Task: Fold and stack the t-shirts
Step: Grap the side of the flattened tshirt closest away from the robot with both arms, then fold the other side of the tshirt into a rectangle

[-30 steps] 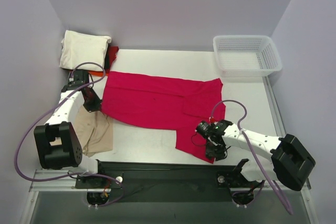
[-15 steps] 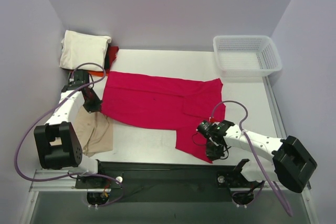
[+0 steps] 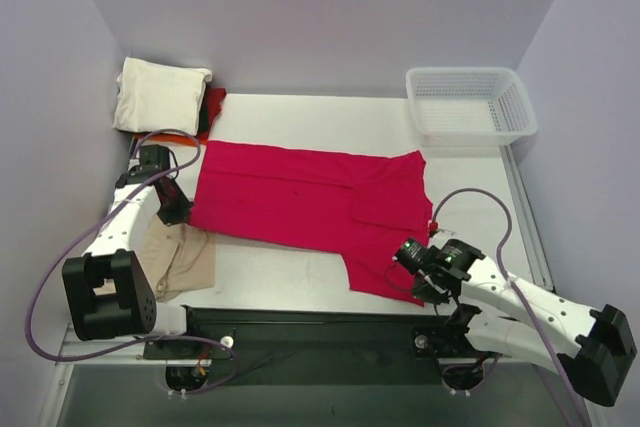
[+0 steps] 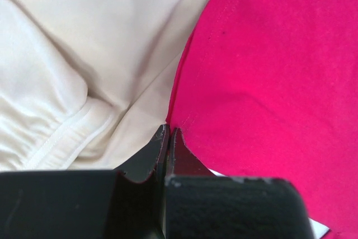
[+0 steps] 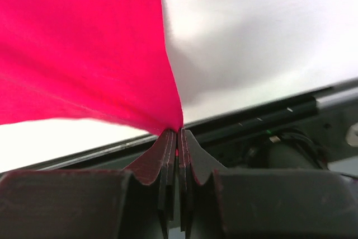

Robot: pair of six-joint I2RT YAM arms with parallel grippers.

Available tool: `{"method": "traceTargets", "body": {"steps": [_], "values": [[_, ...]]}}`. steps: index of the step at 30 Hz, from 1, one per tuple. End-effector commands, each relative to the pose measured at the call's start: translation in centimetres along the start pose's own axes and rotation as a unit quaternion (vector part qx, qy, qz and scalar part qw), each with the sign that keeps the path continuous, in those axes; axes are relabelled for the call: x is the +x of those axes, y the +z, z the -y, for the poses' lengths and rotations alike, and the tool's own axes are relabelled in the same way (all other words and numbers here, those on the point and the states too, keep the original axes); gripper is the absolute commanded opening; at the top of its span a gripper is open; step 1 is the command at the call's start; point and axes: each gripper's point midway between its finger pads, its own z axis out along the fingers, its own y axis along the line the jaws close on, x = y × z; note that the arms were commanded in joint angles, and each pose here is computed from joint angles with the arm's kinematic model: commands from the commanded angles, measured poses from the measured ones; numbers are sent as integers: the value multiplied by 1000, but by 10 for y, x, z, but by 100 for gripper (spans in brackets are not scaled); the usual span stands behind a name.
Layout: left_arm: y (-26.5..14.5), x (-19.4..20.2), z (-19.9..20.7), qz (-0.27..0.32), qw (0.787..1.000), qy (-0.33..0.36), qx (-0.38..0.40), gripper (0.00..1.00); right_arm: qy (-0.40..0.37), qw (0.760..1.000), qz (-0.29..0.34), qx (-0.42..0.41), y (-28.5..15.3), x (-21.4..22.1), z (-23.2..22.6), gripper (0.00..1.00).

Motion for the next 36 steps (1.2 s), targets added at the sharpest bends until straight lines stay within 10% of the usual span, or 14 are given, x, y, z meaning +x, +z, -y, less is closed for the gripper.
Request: {"method": "traceTargets", "body": {"steps": [1,36], "values": [[-9,7,-12,11,1000,-2,-17,0,31,997,39,60,-28,-14,37,0],[14,-62,49,54,998,14,-25,0,72,982,153,83,-43,-170,31,0]]}}
